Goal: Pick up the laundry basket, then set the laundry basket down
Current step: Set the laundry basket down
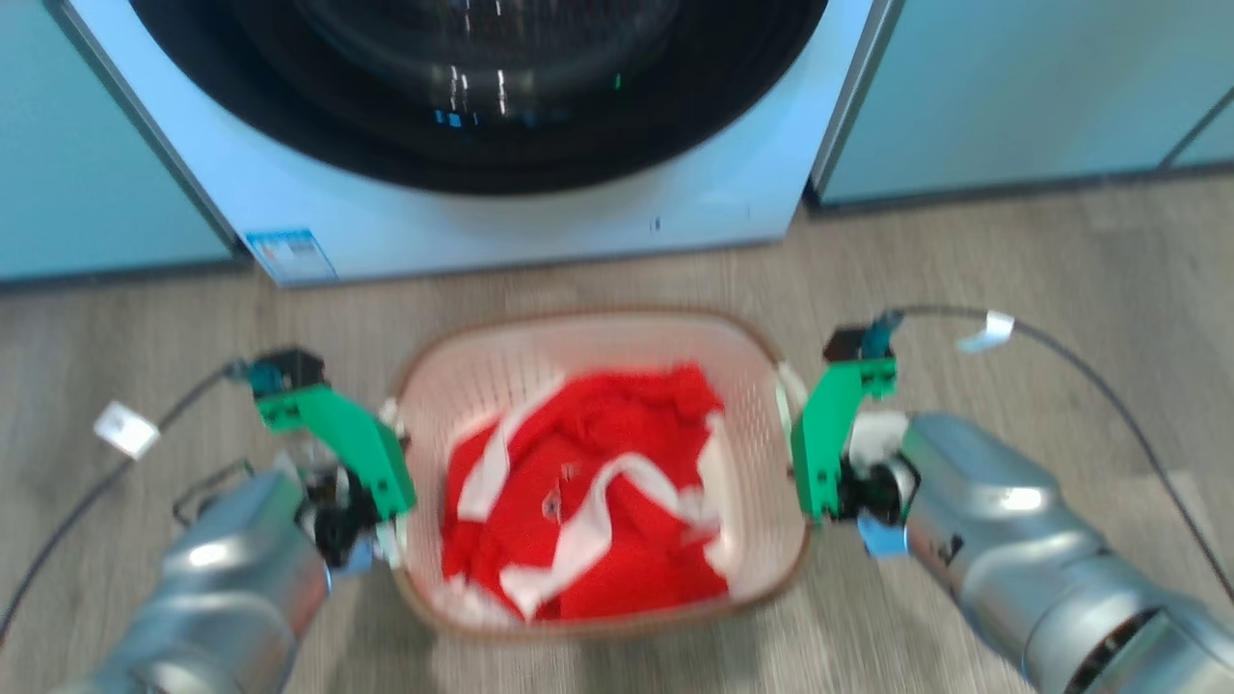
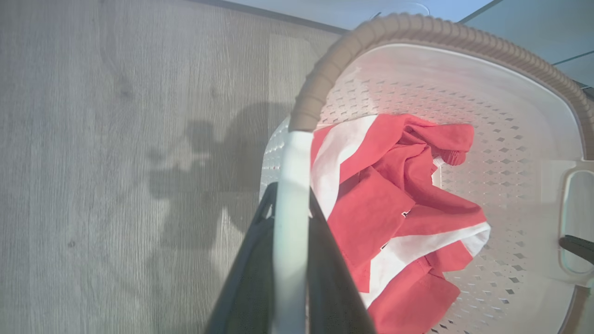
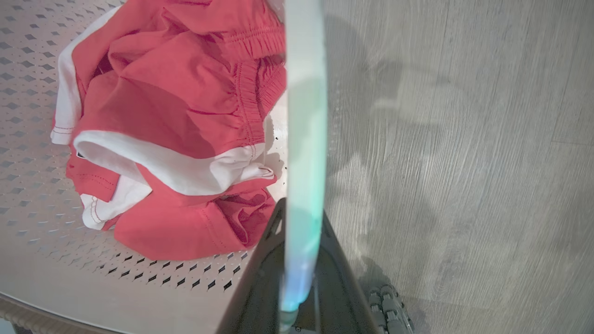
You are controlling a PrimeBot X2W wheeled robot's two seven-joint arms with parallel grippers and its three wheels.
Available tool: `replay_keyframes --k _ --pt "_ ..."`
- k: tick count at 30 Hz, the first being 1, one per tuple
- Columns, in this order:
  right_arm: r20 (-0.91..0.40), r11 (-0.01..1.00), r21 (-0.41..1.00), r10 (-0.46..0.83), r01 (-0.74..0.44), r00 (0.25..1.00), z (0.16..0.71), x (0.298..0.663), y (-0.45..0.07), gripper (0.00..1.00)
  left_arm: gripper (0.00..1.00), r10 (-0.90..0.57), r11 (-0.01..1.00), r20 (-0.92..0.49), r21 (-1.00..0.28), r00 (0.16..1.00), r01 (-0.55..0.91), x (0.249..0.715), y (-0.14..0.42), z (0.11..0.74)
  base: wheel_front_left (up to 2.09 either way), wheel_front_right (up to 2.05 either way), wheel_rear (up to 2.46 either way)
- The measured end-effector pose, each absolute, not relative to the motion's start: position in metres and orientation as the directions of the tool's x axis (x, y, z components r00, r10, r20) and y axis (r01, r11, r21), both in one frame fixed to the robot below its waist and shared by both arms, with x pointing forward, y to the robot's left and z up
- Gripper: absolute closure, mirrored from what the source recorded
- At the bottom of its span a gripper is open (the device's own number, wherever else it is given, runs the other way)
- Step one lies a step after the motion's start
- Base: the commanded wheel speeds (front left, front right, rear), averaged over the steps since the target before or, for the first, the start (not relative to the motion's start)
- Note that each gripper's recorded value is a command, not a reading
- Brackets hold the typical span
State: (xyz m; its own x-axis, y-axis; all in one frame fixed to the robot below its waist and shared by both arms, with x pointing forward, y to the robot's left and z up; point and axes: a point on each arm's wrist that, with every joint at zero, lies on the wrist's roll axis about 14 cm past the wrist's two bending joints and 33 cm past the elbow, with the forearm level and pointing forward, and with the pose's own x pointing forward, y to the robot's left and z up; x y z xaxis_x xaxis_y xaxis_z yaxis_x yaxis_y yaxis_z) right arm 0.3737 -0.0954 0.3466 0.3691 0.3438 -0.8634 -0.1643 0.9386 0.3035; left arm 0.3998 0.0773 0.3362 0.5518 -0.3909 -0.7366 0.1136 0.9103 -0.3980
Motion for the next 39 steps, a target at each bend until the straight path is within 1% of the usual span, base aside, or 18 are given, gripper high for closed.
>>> replay_keyframes --k 3,6,12,15,28,39 --pt "-0.855 0.938 0.301 0.345 -0.172 0.387 0.342 0.394 -0.094 1.0 1.0 -0.389 0.91 -0.722 -0.398 0.572 0.117 0.422 0.077 0.332 0.0 0.0 0.0" --pt "-0.857 0.939 0.303 0.343 -0.164 0.385 0.328 0.409 -0.094 1.0 1.0 -0.391 0.908 -0.722 -0.404 0.571 0.111 0.436 0.075 0.32 0.0 0.0 0.0" --pt "-0.875 0.944 0.294 0.329 -0.15 0.355 0.282 0.426 -0.096 1.0 1.0 -0.393 0.906 -0.756 -0.417 0.524 0.079 0.449 0.073 0.274 0.0 0.0 0.0" --pt "-0.877 0.945 0.291 0.327 -0.152 0.351 0.263 0.433 -0.096 1.0 1.0 -0.392 0.905 -0.766 -0.421 0.509 0.063 0.453 0.073 0.254 0.0 0.0 0.0" --pt "-0.885 0.943 0.291 0.33 -0.164 0.328 0.19 0.451 -0.09 1.0 1.0 -0.377 0.907 -0.783 -0.419 0.494 0.029 0.467 0.075 0.185 0.0 0.0 0.0" --pt "-0.877 0.944 0.294 0.329 -0.15 0.352 0.151 0.457 -0.09 1.0 1.0 -0.367 0.908 -0.77 -0.417 0.522 0.022 0.468 0.077 0.148 0.0 0.0 0.0"
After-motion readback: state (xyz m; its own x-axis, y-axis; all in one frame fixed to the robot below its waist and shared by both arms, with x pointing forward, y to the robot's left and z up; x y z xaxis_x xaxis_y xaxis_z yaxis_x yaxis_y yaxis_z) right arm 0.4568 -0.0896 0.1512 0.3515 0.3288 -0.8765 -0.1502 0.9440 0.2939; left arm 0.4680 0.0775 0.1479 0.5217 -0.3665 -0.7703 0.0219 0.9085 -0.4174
